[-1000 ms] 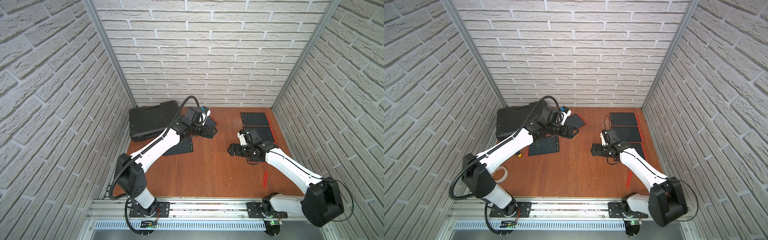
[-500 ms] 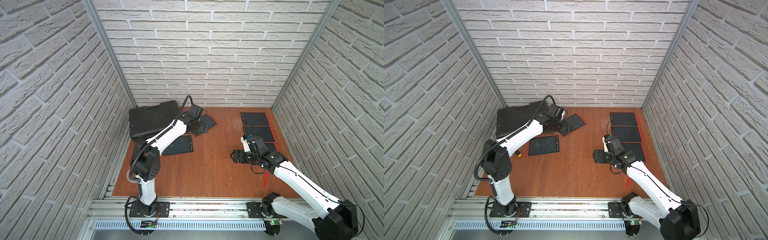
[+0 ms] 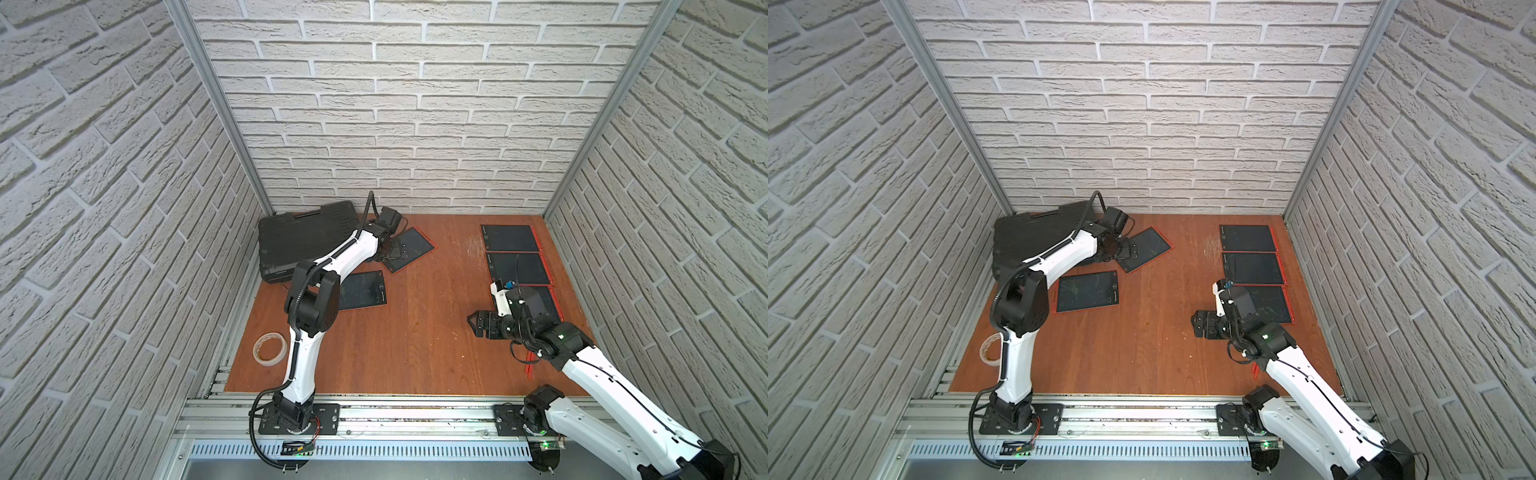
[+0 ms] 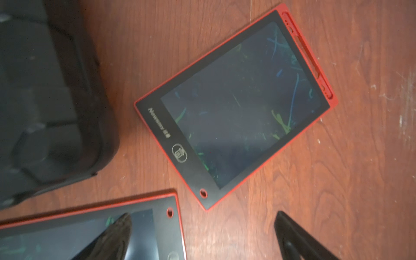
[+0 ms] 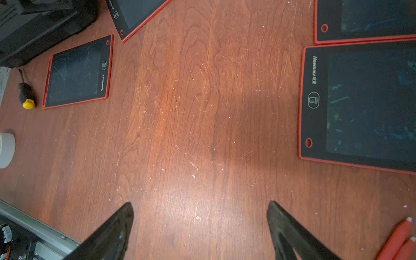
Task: Place the stylus back onto the writing tablet
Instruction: Move the writing tablet to the center of the board, then move the stylus to the center of the board.
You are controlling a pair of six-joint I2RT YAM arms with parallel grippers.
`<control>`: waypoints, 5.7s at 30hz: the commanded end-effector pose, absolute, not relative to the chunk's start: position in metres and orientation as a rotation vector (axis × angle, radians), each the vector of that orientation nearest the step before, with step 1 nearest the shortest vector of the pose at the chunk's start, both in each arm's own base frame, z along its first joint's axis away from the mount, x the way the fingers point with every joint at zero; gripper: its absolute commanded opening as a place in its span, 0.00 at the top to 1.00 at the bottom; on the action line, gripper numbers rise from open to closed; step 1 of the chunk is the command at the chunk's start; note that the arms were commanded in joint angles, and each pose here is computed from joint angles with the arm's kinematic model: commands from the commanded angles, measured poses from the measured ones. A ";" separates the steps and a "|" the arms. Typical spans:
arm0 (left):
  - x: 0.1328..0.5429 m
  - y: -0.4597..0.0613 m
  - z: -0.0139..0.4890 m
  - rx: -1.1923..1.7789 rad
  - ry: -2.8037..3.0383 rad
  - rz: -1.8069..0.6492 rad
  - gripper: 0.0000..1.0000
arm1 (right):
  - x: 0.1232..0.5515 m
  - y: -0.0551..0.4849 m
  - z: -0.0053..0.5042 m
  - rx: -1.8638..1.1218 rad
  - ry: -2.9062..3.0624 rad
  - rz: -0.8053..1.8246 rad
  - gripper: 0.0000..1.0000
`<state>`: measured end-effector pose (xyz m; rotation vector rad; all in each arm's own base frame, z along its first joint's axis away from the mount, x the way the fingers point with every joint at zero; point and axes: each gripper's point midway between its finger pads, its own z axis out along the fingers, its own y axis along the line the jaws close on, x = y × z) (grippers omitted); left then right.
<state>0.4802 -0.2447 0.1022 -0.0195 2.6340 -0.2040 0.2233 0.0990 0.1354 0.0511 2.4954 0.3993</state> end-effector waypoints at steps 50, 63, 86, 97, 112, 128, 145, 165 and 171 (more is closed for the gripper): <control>0.597 -0.295 0.016 -0.395 2.576 -0.658 0.02 | 0.203 0.101 0.116 0.109 2.516 0.480 0.09; 0.573 -0.362 0.008 -0.223 2.601 -0.971 0.02 | 0.197 0.081 0.119 0.185 2.512 0.371 0.09; 0.473 -0.387 0.002 -0.131 2.712 -0.876 0.02 | 0.193 0.053 0.142 0.346 2.431 0.263 0.09; 0.417 -0.415 0.005 0.014 2.744 -0.936 0.02 | 0.184 0.027 0.142 0.521 2.406 0.144 0.08; 0.385 -0.418 0.095 0.336 2.626 -0.907 0.02 | 0.171 -0.021 0.133 0.798 2.343 -0.158 0.08; 0.316 -0.394 0.213 0.902 2.358 -0.961 0.02 | 0.178 -0.049 0.094 1.053 2.435 -0.198 0.45; 0.303 -0.361 0.237 0.897 2.255 -0.798 0.02 | 0.200 -0.070 0.042 1.211 2.541 -0.091 0.58; 0.309 -0.349 0.248 0.845 2.266 -0.792 0.02 | 0.196 -0.059 0.012 1.307 2.646 0.026 0.72; 0.314 -0.347 0.249 0.813 2.274 -0.825 0.02 | 0.196 -0.048 0.009 1.299 2.652 0.085 0.77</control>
